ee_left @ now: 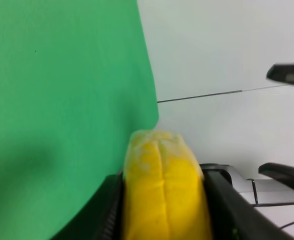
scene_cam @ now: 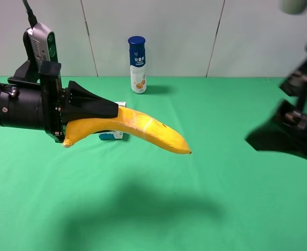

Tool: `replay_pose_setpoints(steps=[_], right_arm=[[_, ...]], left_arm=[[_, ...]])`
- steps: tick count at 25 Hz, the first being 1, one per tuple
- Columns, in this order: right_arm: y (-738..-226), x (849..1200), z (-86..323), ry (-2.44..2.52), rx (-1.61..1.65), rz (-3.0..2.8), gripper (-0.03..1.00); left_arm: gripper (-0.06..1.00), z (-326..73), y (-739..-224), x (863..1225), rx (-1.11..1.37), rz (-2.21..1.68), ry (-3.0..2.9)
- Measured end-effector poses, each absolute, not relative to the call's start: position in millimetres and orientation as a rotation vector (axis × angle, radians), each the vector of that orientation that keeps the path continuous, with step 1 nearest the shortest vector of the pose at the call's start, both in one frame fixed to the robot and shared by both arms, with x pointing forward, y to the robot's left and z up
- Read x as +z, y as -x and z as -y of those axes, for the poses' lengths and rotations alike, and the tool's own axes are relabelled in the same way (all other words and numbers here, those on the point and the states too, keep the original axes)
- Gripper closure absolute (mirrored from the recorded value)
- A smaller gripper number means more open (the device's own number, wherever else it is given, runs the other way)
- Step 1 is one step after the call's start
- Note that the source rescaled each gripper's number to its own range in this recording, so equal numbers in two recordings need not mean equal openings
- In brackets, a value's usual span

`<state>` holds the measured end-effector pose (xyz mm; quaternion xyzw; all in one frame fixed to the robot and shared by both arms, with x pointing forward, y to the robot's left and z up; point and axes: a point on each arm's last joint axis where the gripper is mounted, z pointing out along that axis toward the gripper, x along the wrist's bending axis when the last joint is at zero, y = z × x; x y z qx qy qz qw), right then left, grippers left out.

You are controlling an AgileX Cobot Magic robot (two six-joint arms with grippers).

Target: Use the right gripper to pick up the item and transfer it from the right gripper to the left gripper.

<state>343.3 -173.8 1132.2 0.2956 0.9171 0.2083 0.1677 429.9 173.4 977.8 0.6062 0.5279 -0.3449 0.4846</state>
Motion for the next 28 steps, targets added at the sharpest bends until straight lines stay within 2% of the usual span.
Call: replay_pose_setpoints(steps=[6,11,17,28], right_arm=[[-310.2,1118.1,223.3,-0.889,0.736,-2.537,-0.03],[-290.6,1091.1,251.6,-0.868,0.888,-2.468,-0.03],[-273.4,1059.9,269.8,-0.822,1.112,-2.39,-0.03],[-257.8,1051.2,282.7,-0.775,1.227,-2.392,-0.03]], left_arm=[[0.94,-173.4,-429.9,977.8,-0.84,-1.285,-1.476],[0.94,-173.4,-429.9,977.8,-0.837,-1.282,-1.478],[0.94,-173.4,-429.9,977.8,-0.83,-1.273,-1.484],[0.94,-173.6,-430.3,977.2,-0.822,-1.278,-1.486]])
